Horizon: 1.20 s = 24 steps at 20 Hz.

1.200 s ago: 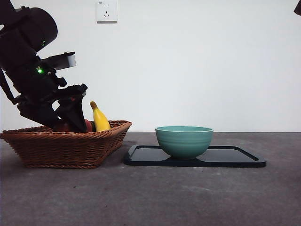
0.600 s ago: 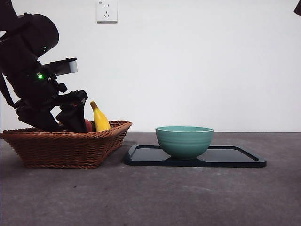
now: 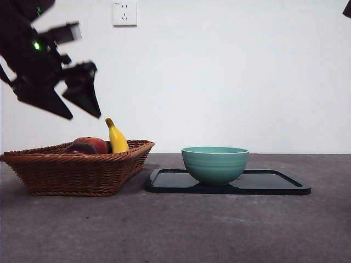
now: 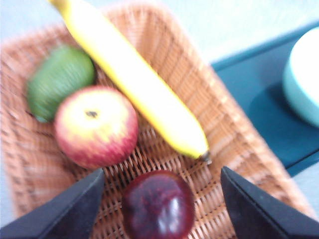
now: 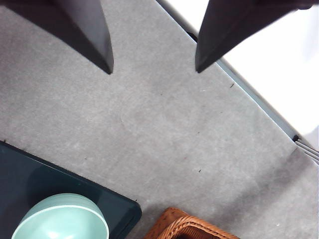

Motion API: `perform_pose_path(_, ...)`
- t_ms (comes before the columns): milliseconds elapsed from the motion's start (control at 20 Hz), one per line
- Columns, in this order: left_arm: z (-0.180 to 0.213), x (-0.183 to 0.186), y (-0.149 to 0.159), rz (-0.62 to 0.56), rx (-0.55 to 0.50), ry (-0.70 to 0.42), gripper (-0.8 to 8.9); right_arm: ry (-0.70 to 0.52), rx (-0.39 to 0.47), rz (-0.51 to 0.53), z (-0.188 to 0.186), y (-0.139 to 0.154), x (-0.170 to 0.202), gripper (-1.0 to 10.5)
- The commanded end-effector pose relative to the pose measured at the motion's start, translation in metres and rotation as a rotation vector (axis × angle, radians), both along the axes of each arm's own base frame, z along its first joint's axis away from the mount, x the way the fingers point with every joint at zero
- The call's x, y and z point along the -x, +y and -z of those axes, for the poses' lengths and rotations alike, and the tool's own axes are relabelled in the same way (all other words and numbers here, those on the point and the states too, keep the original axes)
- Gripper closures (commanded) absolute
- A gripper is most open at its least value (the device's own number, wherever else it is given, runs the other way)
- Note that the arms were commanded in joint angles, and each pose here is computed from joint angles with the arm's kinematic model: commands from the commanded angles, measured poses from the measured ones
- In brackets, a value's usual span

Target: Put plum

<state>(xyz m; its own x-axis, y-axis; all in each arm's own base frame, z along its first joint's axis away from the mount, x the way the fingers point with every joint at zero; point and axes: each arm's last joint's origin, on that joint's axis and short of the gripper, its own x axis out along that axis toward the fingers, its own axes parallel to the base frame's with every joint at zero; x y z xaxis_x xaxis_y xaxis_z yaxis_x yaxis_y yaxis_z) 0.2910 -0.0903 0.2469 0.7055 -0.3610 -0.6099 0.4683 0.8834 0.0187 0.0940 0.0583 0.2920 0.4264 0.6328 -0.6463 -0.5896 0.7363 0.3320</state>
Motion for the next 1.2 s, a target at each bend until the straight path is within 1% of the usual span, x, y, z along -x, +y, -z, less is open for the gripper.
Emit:
perform_pose_path(50,-0.023,0.013,-0.001,0.004,0.044,-0.044,4.39,-0.01,-0.011,-0.003,-0.003,0.001,-0.001,6.8)
perform_pose_path(150,-0.041,0.03,0.002,0.008,0.076,-0.063,4.39,-0.019,-0.017,-0.003,-0.003,0.002,-0.002,6.8)
perform_pose_path(250,-0.057,0.049,0.004,0.035,0.094,-0.084,4.39,-0.025,-0.022,-0.001,-0.004,0.002,-0.002,6.8)
perform_pose_path(350,-0.071,0.069,0.008,0.081,0.125,-0.095,4.39,-0.027,-0.023,0.0,-0.004,0.002,-0.002,6.8)
perform_pose_path(500,-0.085,0.099,0.013,0.18,0.185,-0.083,4.4,-0.041,-0.03,0.0,-0.005,0.002,-0.003,6.8)
perform_pose_path(600,-0.089,0.117,0.018,0.228,0.211,-0.048,4.4,-0.047,-0.033,0.0,-0.006,0.003,-0.004,6.8)
perform_pose_path(750,-0.087,0.14,0.024,0.267,0.222,0.051,4.4,-0.041,-0.037,0.006,-0.006,0.003,-0.004,6.8)
perform_pose_path(950,-0.081,0.157,0.027,0.378,0.246,0.183,4.42,-0.038,-0.04,0.009,-0.006,0.003,-0.004,6.8)
perform_pose_path(1000,-0.08,0.158,0.026,0.404,0.253,0.198,4.42,-0.037,-0.04,0.01,-0.006,0.002,-0.003,6.8)
perform_pose_path(1200,-0.08,0.159,0.026,0.408,0.256,0.199,4.42,-0.034,-0.042,0.012,-0.006,0.002,-0.003,6.8)
